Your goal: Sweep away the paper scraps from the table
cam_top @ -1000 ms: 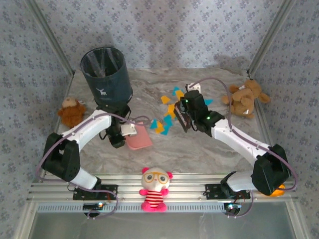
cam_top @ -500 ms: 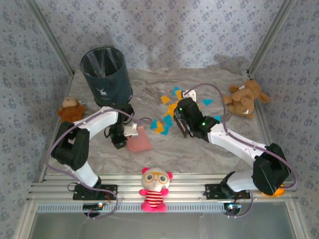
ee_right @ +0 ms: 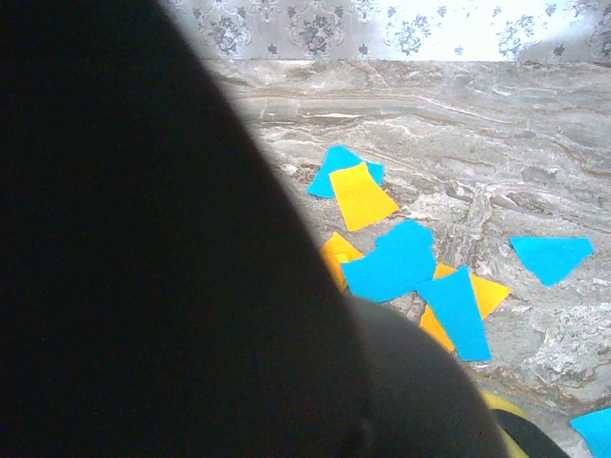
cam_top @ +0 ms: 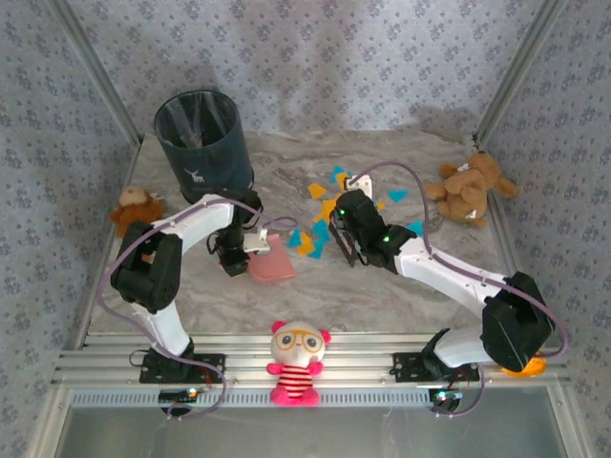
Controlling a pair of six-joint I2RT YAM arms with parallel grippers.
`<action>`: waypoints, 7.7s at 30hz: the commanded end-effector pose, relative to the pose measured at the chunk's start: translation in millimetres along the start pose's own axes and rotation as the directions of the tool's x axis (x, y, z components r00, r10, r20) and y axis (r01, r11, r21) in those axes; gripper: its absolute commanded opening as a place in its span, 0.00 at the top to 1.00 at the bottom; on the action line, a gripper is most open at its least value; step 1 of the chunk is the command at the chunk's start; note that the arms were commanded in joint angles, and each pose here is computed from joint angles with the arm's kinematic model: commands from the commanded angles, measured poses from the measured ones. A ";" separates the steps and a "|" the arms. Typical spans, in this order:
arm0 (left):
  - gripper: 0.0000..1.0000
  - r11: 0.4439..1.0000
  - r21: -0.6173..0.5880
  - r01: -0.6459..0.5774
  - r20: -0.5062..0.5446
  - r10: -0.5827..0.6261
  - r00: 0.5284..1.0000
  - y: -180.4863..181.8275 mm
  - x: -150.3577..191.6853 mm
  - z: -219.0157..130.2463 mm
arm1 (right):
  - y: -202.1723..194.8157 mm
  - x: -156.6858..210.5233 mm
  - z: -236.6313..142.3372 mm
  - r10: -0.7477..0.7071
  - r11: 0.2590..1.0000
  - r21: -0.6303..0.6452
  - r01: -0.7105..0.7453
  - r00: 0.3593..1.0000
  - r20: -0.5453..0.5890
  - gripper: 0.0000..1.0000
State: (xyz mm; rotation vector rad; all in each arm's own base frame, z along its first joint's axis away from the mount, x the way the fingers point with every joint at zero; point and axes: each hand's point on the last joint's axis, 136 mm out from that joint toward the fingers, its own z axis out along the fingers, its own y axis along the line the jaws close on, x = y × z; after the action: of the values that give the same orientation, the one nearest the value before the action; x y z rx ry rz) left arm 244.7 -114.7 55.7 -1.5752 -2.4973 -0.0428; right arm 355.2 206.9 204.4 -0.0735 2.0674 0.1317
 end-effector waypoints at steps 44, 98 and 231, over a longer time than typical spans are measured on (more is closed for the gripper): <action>1.00 0.999 0.039 -0.010 -0.022 0.010 1.000 -0.5 -34.2 1.9 | 75.4 -19.4 -9.8 0.193 0.933 -0.311 -0.181 0.981 0.008 1.00; 1.00 0.997 0.025 0.078 -0.009 -0.078 0.997 16.8 -42.3 1.5 | 35.5 -10.7 37.4 0.042 0.998 0.042 -0.040 0.999 -0.031 1.00; 1.00 0.995 0.012 0.102 0.033 -0.102 0.994 23.2 -51.6 2.9 | 91.5 -32.1 26.2 0.109 0.955 -0.269 -0.124 0.992 -0.070 1.00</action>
State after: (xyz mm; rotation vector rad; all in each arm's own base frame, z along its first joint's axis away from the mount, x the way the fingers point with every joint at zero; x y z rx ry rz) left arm 284.9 -151.5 42.7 -1.4903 -2.5832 -0.0181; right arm 387.8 303.3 206.4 -0.1687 2.1334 0.4355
